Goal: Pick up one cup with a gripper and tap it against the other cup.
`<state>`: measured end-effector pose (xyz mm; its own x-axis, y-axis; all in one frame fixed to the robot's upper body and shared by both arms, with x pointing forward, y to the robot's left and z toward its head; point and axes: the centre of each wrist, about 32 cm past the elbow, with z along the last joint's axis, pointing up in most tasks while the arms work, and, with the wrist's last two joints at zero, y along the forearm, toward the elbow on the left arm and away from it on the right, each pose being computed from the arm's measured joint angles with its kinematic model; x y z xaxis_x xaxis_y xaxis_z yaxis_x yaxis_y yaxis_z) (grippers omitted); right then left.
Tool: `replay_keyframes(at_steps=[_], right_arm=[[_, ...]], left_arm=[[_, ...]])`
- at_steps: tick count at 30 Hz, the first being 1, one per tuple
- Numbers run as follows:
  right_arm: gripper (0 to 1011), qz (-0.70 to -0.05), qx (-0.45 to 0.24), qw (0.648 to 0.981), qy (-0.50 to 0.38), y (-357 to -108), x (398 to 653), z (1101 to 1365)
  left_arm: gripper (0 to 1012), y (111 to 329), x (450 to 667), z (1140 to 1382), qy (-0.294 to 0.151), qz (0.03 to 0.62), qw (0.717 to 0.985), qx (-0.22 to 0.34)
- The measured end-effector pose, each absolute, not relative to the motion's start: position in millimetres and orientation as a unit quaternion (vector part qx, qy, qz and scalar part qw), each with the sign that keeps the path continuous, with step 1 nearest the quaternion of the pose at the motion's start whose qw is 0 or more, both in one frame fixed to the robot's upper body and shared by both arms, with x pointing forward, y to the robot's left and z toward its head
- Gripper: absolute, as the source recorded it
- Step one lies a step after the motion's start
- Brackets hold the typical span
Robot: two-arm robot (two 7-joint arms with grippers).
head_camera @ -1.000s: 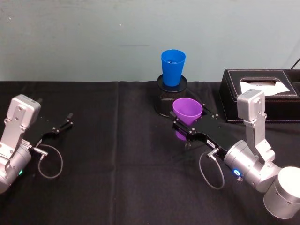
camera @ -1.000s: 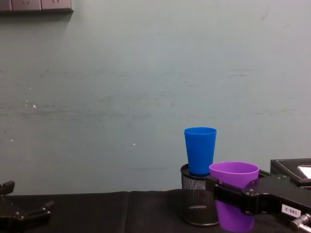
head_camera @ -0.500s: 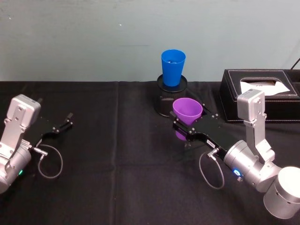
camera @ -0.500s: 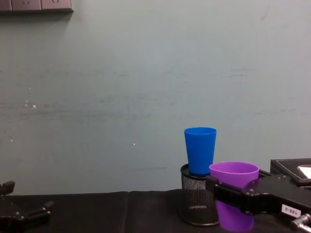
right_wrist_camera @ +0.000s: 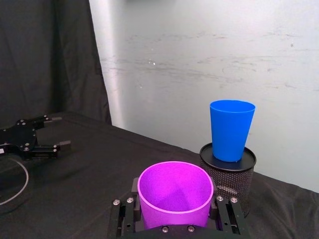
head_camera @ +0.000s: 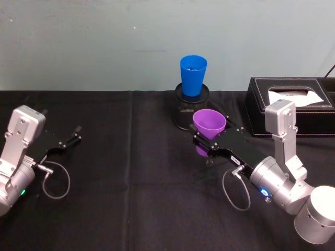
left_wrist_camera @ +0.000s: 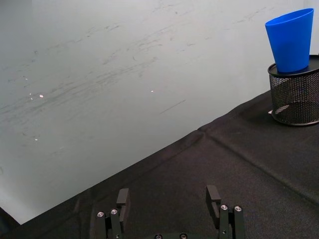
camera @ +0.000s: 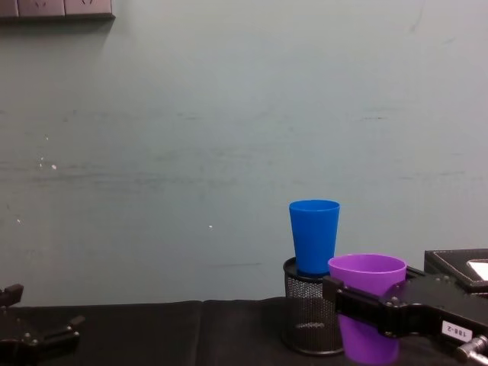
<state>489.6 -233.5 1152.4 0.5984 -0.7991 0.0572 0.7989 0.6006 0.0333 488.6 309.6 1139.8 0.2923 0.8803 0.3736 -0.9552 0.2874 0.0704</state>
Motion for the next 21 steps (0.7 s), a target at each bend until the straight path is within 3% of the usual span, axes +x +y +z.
replay_keyframes(at_steps=[21], right_arm=[[735,-0.447,0.002,0.894,-0.033,-233.5,489.6,1152.4]], left_arm=[[1000,309.7,488.6,1139.8,-0.132,0.58,0.791,0.142]])
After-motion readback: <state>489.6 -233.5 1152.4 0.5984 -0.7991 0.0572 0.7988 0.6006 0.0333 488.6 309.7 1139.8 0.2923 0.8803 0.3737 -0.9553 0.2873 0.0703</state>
